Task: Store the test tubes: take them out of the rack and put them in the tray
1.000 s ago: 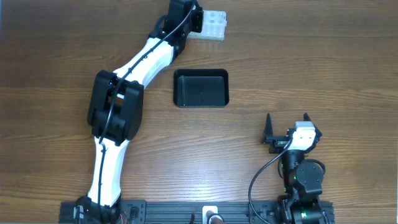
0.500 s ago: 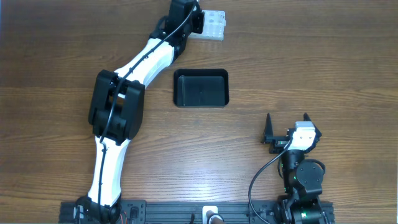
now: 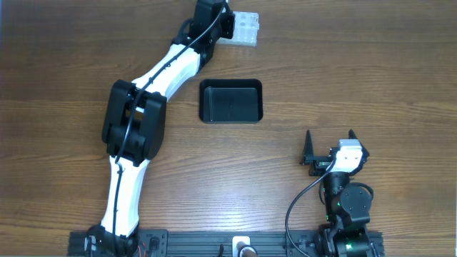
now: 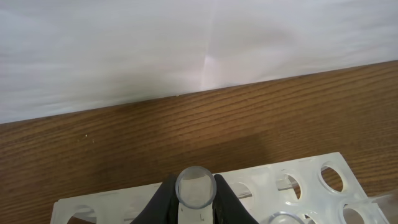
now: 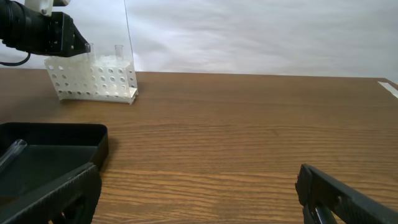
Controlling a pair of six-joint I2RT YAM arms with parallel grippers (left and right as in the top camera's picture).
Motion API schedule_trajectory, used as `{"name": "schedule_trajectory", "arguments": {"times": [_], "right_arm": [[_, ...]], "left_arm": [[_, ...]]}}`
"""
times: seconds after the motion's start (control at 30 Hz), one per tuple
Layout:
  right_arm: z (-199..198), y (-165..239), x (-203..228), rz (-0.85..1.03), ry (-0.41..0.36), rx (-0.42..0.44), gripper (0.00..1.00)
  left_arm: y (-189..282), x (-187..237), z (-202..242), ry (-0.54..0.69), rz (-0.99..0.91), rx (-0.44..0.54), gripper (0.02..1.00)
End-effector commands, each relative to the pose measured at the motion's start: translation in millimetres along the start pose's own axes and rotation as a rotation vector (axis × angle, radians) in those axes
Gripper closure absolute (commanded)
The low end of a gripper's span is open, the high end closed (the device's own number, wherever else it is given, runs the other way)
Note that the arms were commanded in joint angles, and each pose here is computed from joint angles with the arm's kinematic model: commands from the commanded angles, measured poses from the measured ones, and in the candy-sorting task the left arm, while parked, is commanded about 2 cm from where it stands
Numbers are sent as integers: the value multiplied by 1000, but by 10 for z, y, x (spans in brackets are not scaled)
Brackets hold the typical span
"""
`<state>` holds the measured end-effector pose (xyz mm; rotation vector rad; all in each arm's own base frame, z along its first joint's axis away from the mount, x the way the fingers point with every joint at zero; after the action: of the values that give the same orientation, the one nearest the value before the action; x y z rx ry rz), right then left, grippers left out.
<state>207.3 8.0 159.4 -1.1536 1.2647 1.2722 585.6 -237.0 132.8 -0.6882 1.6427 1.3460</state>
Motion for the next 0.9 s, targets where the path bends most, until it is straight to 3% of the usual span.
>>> {"name": "schedule_trajectory", "arguments": {"times": [0.03, 0.37, 0.9], "right_arm": [[-7, -3, 28, 7, 4, 2, 7], [-7, -3, 28, 7, 4, 2, 9], [-7, -3, 28, 7, 4, 2, 9]], "left_arm": [[-68, 73, -19, -4, 13, 19, 908], [12, -120, -24, 0, -40, 22, 919], [952, -1270, 11, 18, -256, 8, 934]]}}
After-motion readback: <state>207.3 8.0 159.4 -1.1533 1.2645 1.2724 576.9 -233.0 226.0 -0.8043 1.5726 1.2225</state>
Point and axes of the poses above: each gripper's point midway between its finger pads, its own y axis back along the fingers, its own z axis along the line the jaws close on, x = y × z, the point moved 4 cm from there along y, back along the fingers, and after that the axes turned 2 degrees about -y, right-handed, at the moved point
